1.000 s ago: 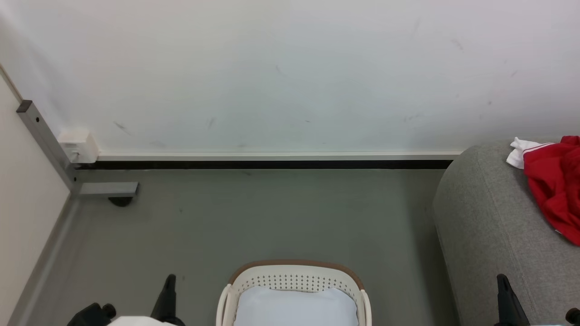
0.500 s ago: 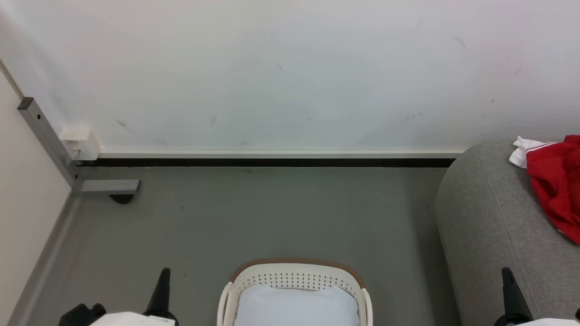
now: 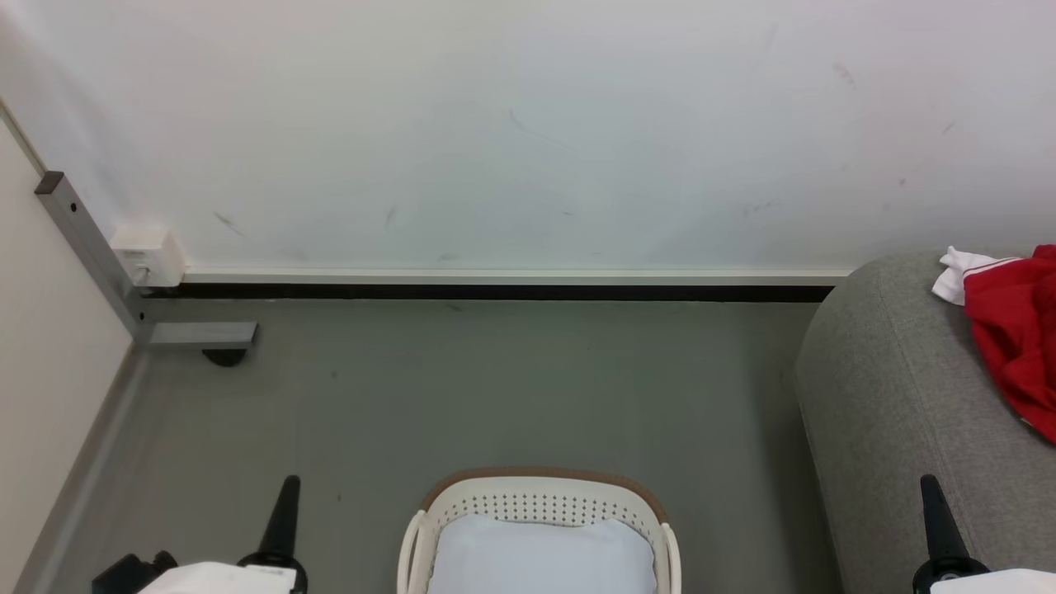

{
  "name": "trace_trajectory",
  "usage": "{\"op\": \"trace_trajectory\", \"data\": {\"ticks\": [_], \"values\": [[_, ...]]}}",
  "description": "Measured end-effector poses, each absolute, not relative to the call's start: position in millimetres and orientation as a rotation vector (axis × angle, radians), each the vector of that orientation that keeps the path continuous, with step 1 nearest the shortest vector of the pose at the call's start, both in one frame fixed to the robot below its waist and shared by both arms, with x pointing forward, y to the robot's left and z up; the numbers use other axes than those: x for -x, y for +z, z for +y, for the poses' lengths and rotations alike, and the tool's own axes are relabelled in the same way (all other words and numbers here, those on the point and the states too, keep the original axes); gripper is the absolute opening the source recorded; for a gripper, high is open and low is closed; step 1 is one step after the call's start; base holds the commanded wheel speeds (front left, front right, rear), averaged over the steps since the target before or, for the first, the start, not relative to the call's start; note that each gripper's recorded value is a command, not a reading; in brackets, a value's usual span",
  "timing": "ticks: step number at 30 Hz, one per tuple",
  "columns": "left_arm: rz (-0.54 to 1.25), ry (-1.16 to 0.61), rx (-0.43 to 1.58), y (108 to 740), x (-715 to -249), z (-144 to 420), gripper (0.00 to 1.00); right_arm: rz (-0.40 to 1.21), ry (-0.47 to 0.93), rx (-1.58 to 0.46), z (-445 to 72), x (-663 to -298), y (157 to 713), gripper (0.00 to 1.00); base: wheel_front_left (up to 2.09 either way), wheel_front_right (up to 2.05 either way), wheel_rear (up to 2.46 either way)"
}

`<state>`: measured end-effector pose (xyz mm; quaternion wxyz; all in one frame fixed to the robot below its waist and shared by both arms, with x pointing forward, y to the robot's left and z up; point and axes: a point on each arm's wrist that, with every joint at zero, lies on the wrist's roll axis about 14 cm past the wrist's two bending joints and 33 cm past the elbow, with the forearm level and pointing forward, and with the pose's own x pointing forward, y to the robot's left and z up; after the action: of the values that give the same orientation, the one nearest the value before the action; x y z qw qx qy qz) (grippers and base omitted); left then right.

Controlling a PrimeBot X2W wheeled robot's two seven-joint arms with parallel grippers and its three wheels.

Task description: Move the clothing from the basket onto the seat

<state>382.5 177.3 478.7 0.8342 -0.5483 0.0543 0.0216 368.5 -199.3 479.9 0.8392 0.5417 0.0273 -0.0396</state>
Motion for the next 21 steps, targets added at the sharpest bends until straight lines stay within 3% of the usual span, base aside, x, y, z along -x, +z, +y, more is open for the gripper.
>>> {"op": "trace_trajectory", "data": {"ticks": [21], "values": [[0.079,0.036,1.346,488.8,-385.1,185.8,0.0,0.037,-0.059,-1.337,-199.4,-376.8,489.9,0.0,0.0,0.0,0.0]]}}
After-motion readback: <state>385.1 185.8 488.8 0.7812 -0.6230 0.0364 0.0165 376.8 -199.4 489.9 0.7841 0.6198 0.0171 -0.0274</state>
